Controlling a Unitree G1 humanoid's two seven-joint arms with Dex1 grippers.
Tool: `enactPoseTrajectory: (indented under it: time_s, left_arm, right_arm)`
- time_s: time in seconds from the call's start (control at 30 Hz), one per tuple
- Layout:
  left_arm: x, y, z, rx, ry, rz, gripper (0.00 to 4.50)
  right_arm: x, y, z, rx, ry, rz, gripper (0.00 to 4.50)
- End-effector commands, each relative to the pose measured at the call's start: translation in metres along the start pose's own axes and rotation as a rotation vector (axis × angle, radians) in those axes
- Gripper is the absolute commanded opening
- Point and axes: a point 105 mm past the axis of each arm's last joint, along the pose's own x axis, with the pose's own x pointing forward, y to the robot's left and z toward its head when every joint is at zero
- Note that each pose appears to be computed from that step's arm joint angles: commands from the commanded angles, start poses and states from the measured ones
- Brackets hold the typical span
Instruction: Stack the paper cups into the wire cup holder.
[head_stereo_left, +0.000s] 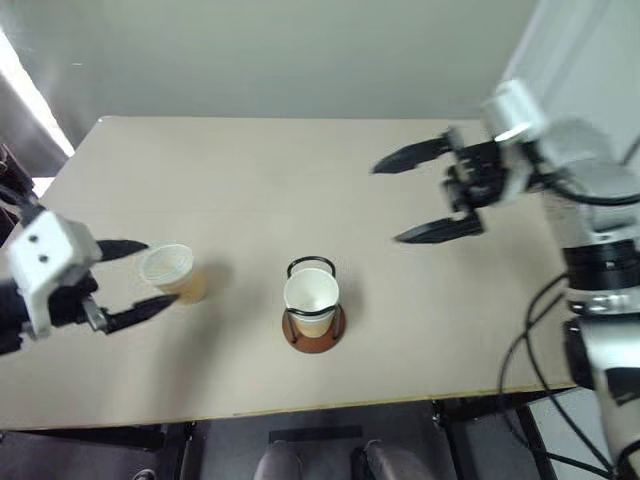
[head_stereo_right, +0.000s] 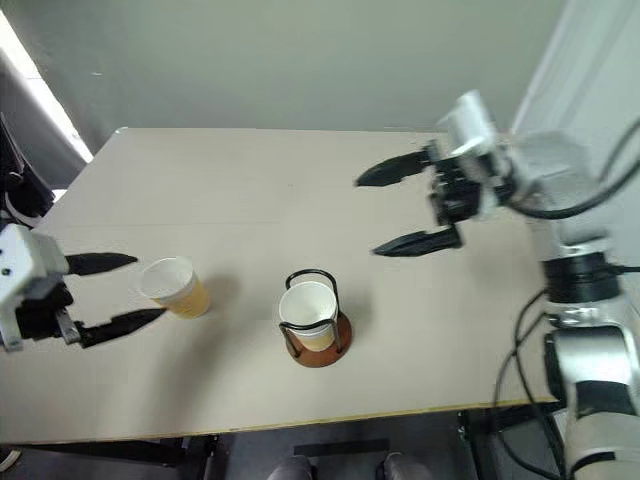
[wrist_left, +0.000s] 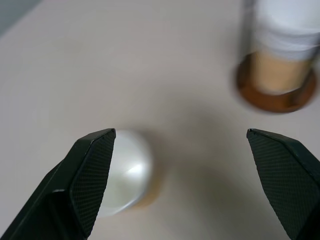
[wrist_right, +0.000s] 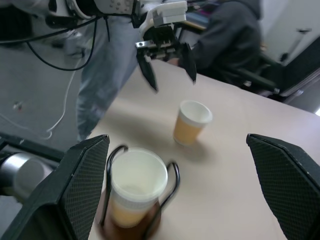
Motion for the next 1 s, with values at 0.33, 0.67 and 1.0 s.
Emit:
enactPoseTrajectory:
  time_s: [0.33,0.67,1.0]
  left_arm:
    - [0.019,0.012,-0.009,0.276,0.178,-0.055,4.50]
    - [0.015,0.008,-0.034,0.318,0.313,-0.095,4.50]
    - [0.044,0.008,-0.043,0.346,0.314,-0.108,4.12]
  right_arm:
    - [-0.011,0.009,0.014,0.093,-0.126,-0.081,4.45]
    - [-0.011,0.009,0.004,0.101,-0.087,-0.133,4.45]
    - [-0.006,0.008,-0.001,0.093,-0.063,-0.138,4.50]
